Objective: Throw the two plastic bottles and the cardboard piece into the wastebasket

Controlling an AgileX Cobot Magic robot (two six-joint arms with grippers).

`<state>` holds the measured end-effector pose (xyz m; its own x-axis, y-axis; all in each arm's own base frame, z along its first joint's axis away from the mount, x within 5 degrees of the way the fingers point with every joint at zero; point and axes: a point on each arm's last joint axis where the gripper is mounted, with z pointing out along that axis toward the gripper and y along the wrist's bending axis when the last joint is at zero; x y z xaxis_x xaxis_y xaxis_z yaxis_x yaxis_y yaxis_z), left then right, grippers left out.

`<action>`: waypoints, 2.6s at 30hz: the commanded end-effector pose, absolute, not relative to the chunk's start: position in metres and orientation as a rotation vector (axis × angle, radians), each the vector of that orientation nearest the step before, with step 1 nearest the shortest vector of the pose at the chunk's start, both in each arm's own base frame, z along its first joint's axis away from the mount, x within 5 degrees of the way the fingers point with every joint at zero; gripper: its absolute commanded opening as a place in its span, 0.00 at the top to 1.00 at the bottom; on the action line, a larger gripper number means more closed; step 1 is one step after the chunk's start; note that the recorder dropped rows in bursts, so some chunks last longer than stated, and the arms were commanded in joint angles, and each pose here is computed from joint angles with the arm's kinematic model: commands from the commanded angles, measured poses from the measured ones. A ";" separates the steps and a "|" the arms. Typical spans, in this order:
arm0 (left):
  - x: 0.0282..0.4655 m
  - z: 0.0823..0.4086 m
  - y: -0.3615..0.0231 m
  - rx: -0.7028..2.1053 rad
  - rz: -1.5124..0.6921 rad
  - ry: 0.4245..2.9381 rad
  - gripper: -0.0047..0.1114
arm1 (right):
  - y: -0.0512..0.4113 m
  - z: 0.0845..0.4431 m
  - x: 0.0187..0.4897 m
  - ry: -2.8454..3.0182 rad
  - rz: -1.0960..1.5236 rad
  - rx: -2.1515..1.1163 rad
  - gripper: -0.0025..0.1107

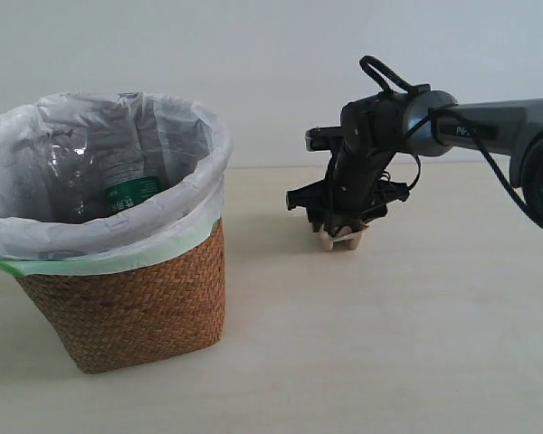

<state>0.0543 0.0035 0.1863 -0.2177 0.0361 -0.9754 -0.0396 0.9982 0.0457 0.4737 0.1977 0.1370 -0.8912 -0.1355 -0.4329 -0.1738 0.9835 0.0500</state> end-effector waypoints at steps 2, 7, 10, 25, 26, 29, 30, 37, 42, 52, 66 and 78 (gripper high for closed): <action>0.054 0.186 0.003 -0.001 0.059 1.789 0.92 | 0.195 0.142 0.477 2.666 0.107 -0.240 0.93; 0.054 0.186 0.003 -0.001 0.059 1.789 0.92 | 0.188 0.157 0.466 2.748 0.027 -0.270 0.98; 0.054 0.186 0.003 -0.001 0.059 1.789 0.92 | 0.182 0.192 0.457 2.743 -0.013 -0.272 0.98; 0.054 0.186 0.003 -0.001 0.059 1.789 0.92 | 0.112 0.410 0.368 2.386 -0.294 -0.025 0.98; 0.054 0.186 0.003 -0.001 0.059 1.789 0.92 | 0.107 0.420 0.362 2.353 -0.309 -0.007 0.98; 0.054 0.186 0.003 -0.001 0.059 1.789 0.92 | 0.100 0.439 0.347 2.305 -0.282 0.021 0.98; 0.054 0.186 0.003 -0.001 0.059 1.789 0.92 | 0.099 0.443 0.344 2.294 -0.272 0.034 0.98; 0.054 0.186 0.003 -0.001 0.059 1.789 0.92 | 0.115 0.425 0.345 2.401 -0.093 0.049 0.98; 0.054 0.186 0.003 -0.001 0.059 1.789 0.92 | 0.178 0.415 0.331 2.525 0.705 -0.221 0.97; 0.054 0.186 0.003 -0.001 0.059 1.789 0.92 | 0.240 0.433 0.312 2.279 1.227 -0.401 0.13; 0.054 0.185 0.003 -0.001 0.059 1.791 0.92 | 0.219 0.408 0.313 2.473 0.756 -0.593 0.98; 0.054 0.185 0.003 -0.001 0.059 1.791 0.92 | 0.173 0.452 0.280 2.248 0.465 -0.519 0.98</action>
<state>0.0543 0.0035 0.1863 -0.2177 0.0361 -0.9754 -0.0396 0.9982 0.0457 0.2978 0.1854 0.4320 -0.6982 -0.2654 -0.6649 -0.4972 0.8480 0.1837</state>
